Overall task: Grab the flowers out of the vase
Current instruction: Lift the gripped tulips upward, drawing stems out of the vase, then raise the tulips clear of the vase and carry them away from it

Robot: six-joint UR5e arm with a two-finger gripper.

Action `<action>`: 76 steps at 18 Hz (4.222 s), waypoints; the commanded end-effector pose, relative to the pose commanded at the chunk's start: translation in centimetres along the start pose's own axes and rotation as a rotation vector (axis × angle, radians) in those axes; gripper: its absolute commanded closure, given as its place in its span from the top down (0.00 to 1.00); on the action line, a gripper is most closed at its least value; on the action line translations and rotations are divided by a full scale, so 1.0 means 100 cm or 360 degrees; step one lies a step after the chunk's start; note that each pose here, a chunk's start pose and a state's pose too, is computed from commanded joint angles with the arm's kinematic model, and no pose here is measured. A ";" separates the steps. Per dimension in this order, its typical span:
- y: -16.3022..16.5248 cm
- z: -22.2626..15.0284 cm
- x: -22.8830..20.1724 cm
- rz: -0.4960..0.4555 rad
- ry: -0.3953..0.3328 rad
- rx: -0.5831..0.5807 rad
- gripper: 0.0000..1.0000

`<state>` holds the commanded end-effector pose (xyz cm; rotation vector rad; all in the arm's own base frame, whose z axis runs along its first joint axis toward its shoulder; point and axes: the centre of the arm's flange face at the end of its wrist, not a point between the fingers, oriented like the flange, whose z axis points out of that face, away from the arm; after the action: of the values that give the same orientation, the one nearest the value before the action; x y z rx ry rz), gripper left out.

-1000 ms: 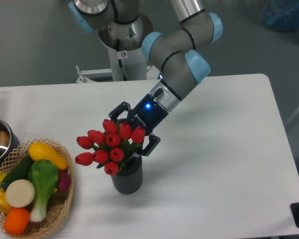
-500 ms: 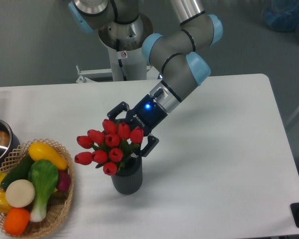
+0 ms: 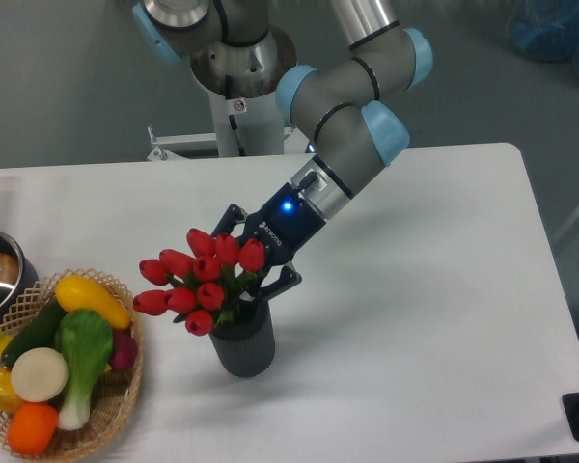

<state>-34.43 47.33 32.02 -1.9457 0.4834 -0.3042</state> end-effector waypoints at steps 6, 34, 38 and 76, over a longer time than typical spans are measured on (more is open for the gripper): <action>-0.003 -0.002 -0.003 -0.0014 -0.0007 0.0003 0.33; -0.061 -0.069 -0.007 -0.0065 -0.0102 0.0386 0.23; -0.081 -0.077 -0.005 -0.0075 -0.0102 0.0416 0.23; -0.114 -0.204 -0.059 -0.0173 -0.0380 0.0510 0.21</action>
<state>-46.00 37.61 50.83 -1.6700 0.1609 -0.2008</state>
